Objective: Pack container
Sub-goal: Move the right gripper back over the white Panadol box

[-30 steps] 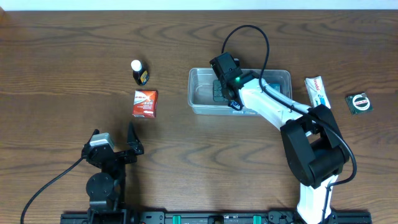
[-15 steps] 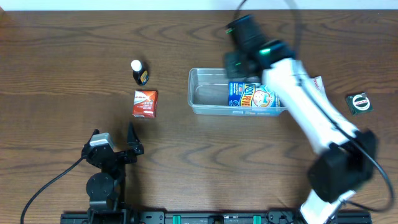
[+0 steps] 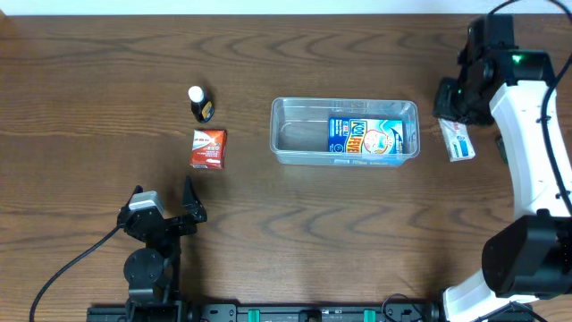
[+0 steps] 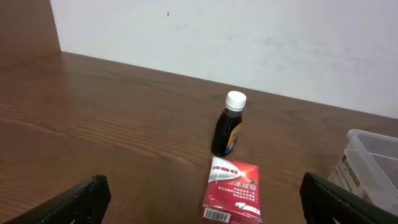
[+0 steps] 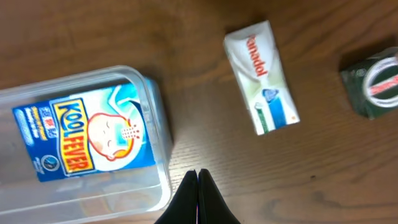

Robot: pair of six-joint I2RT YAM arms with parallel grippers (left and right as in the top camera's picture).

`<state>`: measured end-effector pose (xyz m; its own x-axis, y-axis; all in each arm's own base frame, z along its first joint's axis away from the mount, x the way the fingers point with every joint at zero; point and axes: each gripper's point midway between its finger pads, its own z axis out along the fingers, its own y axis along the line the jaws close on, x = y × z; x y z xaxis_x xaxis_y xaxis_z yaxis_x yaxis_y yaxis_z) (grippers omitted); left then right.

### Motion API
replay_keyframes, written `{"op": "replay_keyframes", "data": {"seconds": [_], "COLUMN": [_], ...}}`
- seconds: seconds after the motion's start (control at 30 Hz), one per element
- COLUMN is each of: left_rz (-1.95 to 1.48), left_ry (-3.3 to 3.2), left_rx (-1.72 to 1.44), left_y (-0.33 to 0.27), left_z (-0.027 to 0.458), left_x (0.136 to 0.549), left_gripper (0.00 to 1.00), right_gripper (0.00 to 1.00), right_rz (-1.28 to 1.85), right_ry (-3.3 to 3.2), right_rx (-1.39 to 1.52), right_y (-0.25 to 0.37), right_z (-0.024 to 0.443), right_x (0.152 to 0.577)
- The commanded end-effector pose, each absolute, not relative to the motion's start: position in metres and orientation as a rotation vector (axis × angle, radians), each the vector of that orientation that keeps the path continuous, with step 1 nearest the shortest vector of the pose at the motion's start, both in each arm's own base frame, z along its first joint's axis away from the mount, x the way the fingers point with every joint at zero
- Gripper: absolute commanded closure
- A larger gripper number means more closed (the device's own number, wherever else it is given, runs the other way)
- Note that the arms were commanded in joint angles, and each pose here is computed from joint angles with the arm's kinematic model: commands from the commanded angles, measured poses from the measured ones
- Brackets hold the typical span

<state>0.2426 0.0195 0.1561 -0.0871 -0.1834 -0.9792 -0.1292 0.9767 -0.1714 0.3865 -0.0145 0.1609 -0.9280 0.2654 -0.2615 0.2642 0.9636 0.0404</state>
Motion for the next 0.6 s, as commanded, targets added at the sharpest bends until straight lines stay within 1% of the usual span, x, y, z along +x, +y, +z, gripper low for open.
{"op": "replay_keyframes", "data": {"seconds": [0.0, 0.27, 0.57], "left_rz": [-0.034, -0.034, -0.034], "left_ry": [1.701, 1.701, 1.701], "left_rx": [-0.260, -0.260, -0.260], "left_y": [0.023, 0.023, 0.023], "left_z": [0.138, 0.138, 0.138], "left_x": [0.243, 0.243, 0.243], "left_gripper": [0.02, 0.02, 0.02], "right_gripper": [0.99, 0.99, 0.99], "right_rz": [0.054, 0.091, 0.144], "right_ry": [2.909, 2.943, 2.958], "right_rx": [0.323, 0.269, 0.161], "right_y": [-0.006, 0.001, 0.008], "right_z": [0.138, 0.098, 0.093], "right_x": [0.379, 0.370, 0.367]}}
